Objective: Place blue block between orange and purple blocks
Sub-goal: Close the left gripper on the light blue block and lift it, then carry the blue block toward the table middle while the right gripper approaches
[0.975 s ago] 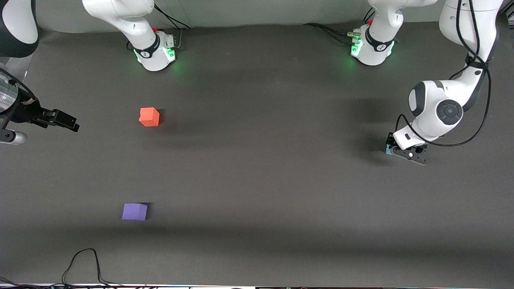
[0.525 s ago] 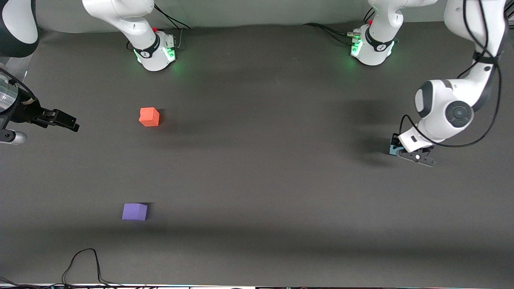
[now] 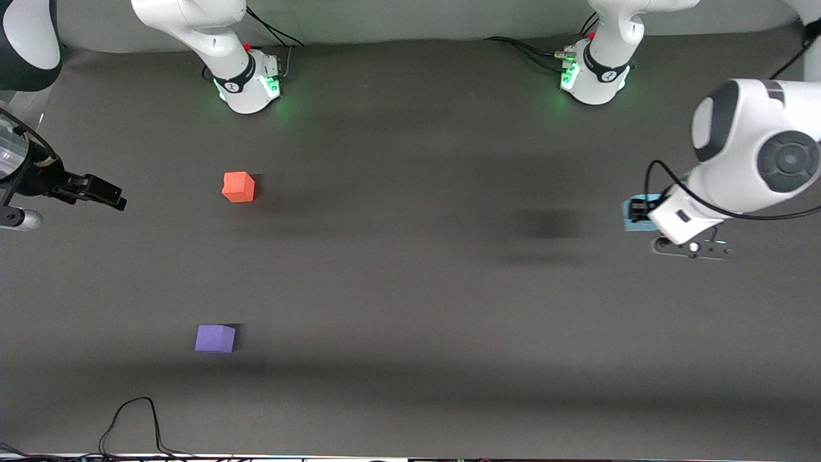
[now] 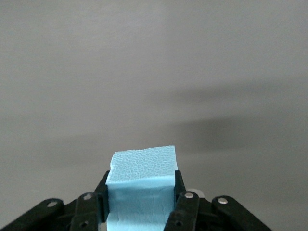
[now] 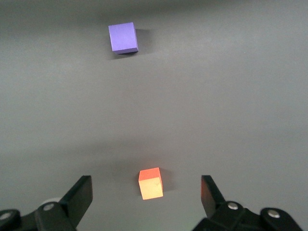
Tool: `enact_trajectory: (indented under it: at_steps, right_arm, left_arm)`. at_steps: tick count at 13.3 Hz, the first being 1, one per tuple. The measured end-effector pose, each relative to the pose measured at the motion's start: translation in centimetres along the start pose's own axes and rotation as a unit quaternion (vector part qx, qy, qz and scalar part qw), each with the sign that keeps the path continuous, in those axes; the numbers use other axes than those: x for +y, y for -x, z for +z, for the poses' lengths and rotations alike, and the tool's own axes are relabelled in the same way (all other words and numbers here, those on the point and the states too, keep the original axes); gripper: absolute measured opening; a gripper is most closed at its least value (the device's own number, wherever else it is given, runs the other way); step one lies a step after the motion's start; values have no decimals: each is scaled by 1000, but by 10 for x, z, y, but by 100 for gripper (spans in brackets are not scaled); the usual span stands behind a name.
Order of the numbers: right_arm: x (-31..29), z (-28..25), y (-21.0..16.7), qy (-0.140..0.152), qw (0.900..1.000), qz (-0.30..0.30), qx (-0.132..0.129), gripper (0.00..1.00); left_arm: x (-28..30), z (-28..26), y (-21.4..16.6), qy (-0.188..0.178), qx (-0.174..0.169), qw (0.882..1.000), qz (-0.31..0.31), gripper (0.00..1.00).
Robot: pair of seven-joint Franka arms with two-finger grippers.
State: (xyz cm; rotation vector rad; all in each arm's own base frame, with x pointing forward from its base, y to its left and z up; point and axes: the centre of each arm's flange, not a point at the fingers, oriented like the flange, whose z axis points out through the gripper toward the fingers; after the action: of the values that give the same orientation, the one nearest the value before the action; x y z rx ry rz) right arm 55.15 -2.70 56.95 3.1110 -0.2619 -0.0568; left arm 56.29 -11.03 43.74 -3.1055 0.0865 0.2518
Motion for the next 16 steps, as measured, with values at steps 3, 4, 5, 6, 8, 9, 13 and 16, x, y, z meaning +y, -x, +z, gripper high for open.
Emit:
enact_trajectory:
  at_steps: [3, 4, 5, 6, 8, 9, 13, 16]
  right_arm:
    - [0, 0, 0, 0, 1000, 0, 0, 100]
    - [0, 0, 0, 0, 1000, 0, 0, 100]
    - [0, 0, 0, 0, 1000, 0, 0, 100]
    - [0, 0, 0, 0, 1000, 0, 0, 100]
    - [0, -1, 0, -1, 1000, 0, 0, 100]
    - [-1, -1, 1, -2, 1000, -1, 1, 100]
    - [-15, -4, 3, -25, 1000, -7, 1, 100]
    - [-43, -6, 5, -33, 999, -30, 11, 100]
  left_arm:
    - [130, -2, 10, 6, 15, 999, -38, 52]
    - [178, 3, 14, 11, 22, 999, -48, 52]
    - [221, 12, 15, 15, 28, 998, -55, 52]
    - [265, 27, 16, 15, 36, 998, -58, 52]
    - [340, 79, 19, 4, 53, 997, -65, 52]
    - [369, 112, 21, -2, 59, 996, -67, 52]
    - [435, 204, 42, -4, 65, 997, -50, 52]
    - [444, 219, 44, -3, 80, 996, -34, 52]
